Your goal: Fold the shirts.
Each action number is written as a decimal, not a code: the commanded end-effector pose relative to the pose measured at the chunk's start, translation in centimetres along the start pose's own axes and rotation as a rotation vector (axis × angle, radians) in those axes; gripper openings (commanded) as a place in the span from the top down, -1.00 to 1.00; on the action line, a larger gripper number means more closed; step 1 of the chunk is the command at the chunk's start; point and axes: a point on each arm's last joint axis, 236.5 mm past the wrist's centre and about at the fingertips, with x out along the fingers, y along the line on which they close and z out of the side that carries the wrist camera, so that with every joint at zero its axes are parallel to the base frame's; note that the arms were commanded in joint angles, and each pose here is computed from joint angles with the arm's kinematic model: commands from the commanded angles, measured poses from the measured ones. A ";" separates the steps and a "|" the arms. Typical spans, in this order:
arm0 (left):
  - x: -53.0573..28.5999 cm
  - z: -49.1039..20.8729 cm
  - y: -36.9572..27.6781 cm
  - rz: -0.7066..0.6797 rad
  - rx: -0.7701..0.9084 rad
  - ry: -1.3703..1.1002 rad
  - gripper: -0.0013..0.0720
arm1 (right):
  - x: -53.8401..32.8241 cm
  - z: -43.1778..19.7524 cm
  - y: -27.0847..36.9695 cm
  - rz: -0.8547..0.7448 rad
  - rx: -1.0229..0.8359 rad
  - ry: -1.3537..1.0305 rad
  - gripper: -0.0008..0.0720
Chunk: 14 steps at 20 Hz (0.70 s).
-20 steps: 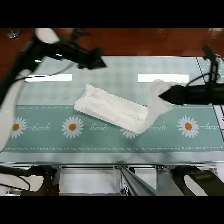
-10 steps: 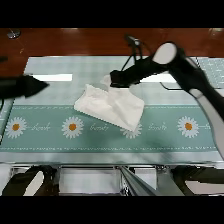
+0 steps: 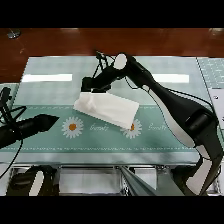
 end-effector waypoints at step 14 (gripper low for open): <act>0.6 1.7 1.1 0.021 -0.026 -0.078 0.91 | -26.5 -15.5 -22.7 -0.531 0.601 -0.528 -0.72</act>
